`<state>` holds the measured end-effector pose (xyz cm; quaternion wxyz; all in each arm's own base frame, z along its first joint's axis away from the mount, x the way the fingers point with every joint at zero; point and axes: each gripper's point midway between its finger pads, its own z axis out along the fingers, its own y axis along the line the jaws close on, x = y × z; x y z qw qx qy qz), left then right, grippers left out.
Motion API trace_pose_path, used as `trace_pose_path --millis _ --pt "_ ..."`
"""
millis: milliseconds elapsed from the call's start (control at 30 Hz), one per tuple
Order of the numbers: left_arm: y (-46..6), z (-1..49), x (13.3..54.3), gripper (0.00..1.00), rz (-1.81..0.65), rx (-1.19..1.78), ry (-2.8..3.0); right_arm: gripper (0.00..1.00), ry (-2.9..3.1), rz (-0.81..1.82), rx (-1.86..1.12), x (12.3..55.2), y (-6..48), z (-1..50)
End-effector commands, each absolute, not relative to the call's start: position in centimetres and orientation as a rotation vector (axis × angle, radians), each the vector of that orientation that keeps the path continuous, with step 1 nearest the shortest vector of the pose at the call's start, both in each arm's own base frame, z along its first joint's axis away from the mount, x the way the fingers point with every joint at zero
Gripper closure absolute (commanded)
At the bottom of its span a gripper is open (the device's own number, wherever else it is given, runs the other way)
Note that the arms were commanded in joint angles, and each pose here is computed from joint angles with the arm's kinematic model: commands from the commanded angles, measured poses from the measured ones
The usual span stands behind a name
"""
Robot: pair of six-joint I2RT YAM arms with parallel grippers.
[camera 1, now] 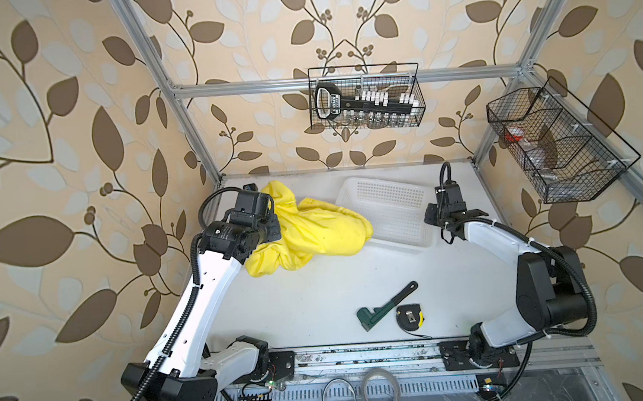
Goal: Fold and stack the trousers
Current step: Move the basket to the top-center of the table.
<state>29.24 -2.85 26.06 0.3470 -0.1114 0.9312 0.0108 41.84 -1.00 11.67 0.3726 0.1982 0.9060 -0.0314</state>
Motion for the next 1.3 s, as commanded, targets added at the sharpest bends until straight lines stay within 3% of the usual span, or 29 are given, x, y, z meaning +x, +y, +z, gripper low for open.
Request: trace_pose_path --millis 0,100,333,567,833,1167,1267 --pt "1.9 28.0 26.9 1.0 0.269 -0.43 2.311 0.87 2.286 -0.19 0.482 44.1 -4.0 13.0" --pt "2.2 27.9 26.2 1.0 0.259 -0.434 2.31 0.87 2.266 -0.168 0.473 45.8 -4.7 13.2" --pt "-7.3 23.3 28.3 1.0 -0.374 -0.27 2.467 0.86 2.237 -0.202 0.39 50.5 -4.8 13.4" --pt "-15.0 19.9 29.1 1.0 -0.642 -0.178 2.525 0.82 2.183 -0.228 0.326 55.3 -5.1 13.4" --pt "-22.8 17.3 29.9 1.0 -0.794 -0.045 2.596 0.77 2.197 -0.199 0.275 58.5 -5.9 12.3" --pt "-30.6 15.4 31.2 1.0 -0.897 0.107 2.648 0.79 2.159 -0.093 0.264 61.5 -5.6 13.4" --pt "-32.8 15.0 31.6 1.0 -0.958 0.143 2.659 0.68 2.118 -0.078 0.263 61.8 -5.4 15.5"
